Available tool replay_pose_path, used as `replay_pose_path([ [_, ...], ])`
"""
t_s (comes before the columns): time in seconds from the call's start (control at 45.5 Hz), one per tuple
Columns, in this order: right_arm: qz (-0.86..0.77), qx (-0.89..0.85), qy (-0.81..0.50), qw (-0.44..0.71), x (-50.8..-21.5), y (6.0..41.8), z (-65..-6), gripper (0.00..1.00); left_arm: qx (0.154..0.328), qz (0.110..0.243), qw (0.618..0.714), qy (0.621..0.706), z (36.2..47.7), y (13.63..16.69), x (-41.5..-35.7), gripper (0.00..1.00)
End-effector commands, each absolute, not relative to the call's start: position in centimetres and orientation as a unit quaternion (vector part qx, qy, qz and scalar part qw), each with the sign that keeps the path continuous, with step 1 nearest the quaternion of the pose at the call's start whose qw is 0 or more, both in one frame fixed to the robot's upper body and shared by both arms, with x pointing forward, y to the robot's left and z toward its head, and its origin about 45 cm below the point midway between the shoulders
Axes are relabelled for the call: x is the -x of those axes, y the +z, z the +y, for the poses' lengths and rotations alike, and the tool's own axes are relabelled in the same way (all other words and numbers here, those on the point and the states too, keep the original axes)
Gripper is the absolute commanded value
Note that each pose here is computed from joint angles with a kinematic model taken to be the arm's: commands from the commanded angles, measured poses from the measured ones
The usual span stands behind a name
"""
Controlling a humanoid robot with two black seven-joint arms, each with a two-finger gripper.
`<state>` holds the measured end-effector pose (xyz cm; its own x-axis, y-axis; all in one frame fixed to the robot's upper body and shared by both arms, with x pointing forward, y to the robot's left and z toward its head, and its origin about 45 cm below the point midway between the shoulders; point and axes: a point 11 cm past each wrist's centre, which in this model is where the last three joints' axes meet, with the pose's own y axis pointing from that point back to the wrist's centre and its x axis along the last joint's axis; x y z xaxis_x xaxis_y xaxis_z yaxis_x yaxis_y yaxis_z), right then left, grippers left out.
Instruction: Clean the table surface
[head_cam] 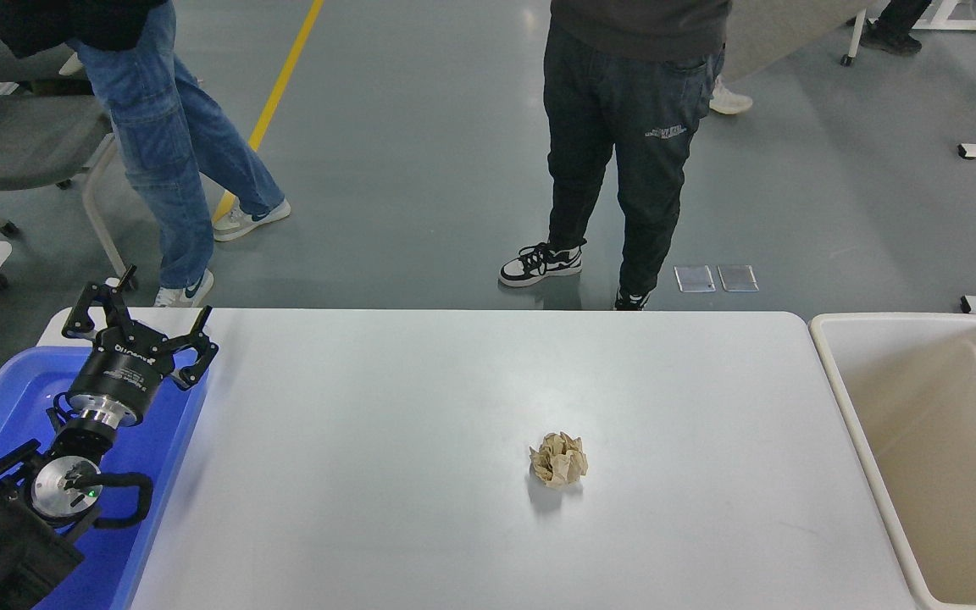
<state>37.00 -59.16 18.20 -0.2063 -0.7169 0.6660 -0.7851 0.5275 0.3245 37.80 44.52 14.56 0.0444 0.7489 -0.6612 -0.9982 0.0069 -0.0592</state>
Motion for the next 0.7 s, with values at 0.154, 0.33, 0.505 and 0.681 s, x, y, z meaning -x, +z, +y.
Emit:
replay_pose_path([
  [0.154, -0.811, -0.577, -0.081, 0.054, -40.5, 22.2, -53.0, 0.99, 0.269, 0.232, 0.6705, 0.6513, 44.5, 14.56, -37.80, 1.00],
  [0.33, -0.763, -0.633, -0.127, -0.035, -39.3, 21.3, -50.2, 0.99, 0.269, 0.232, 0.6705, 0.6513, 44.5, 14.56, -37.80, 1.00],
  [0.505, -0.757, -0.633, -0.112, -0.116, -40.3, 20.7, -47.0, 0.99, 0.268, 0.232, 0.6711, 0.6510, 44.5, 14.55, -37.80, 1.00],
  [0.681, -0.738, -0.648, -0.112, -0.149, -40.6, 18.8, -43.0, 0.99, 0.269, 0.232, 0.6709, 0.6512, 44.5, 14.56, -37.80, 1.00],
])
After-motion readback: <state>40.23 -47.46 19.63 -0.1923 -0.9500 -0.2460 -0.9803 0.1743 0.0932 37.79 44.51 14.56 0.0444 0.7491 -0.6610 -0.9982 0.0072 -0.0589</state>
